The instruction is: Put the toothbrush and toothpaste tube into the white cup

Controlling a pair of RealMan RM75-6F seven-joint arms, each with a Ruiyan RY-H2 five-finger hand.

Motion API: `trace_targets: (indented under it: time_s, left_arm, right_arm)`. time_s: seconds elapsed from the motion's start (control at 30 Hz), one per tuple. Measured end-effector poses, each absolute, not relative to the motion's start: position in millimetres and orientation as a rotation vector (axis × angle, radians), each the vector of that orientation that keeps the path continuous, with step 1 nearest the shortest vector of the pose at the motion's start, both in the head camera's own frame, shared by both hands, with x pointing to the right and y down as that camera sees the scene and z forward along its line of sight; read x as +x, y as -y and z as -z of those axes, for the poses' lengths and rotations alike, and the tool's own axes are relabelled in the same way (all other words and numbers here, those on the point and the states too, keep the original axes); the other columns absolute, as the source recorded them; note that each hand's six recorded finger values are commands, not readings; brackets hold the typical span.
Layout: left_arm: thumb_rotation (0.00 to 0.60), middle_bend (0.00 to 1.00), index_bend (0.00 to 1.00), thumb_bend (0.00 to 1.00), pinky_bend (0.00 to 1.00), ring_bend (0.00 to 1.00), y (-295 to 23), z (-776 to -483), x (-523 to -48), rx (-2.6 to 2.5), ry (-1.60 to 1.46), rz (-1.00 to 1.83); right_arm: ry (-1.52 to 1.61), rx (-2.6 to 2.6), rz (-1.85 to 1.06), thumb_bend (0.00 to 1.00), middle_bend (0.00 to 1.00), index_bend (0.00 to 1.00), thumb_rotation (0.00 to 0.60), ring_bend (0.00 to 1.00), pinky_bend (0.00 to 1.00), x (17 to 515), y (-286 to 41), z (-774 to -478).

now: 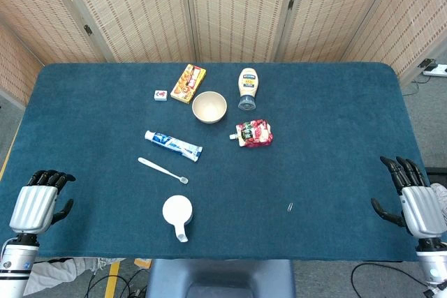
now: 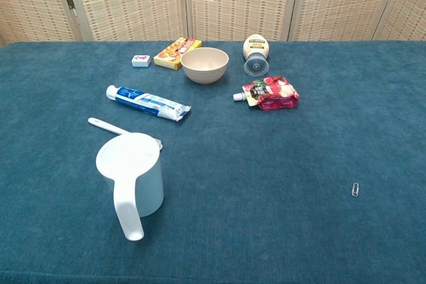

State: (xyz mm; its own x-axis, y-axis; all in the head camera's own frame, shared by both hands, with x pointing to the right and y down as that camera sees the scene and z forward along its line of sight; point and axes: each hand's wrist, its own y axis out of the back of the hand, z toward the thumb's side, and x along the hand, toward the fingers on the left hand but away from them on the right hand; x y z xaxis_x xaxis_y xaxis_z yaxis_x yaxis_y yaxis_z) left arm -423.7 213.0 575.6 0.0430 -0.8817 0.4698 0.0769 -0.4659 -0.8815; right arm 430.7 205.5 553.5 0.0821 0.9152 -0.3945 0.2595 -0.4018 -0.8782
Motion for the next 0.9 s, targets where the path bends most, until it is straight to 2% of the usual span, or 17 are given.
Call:
trace_targets:
  time_s: [0.5, 0.73, 0.9]
  left_arm:
    - [0.600, 0.36, 0.37, 0.38, 0.24, 0.28, -210, -575, -421, -1.537, -0.843, 1.508]
    - [0.600, 0.39, 0.38, 0.38, 0.24, 0.30, -187, -580, -404, -1.553, -0.782, 1.402]
    - [0.600, 0.42, 0.40, 0.38, 0.24, 0.36, -168, -591, -383, -1.584, -0.704, 1.320]
  right_arm:
    - [1.168, -1.734, -1.346, 0.23, 0.13, 0.09, 0.600, 0.05, 0.03, 431, -207, -550]
    - [1.154, -1.735, -1.330, 0.23, 0.13, 0.09, 0.600, 0.05, 0.03, 428, -204, -548]
    - [1.147, -1.737, -1.330, 0.23, 0.13, 0.09, 0.600, 0.05, 0.03, 428, -203, -548]
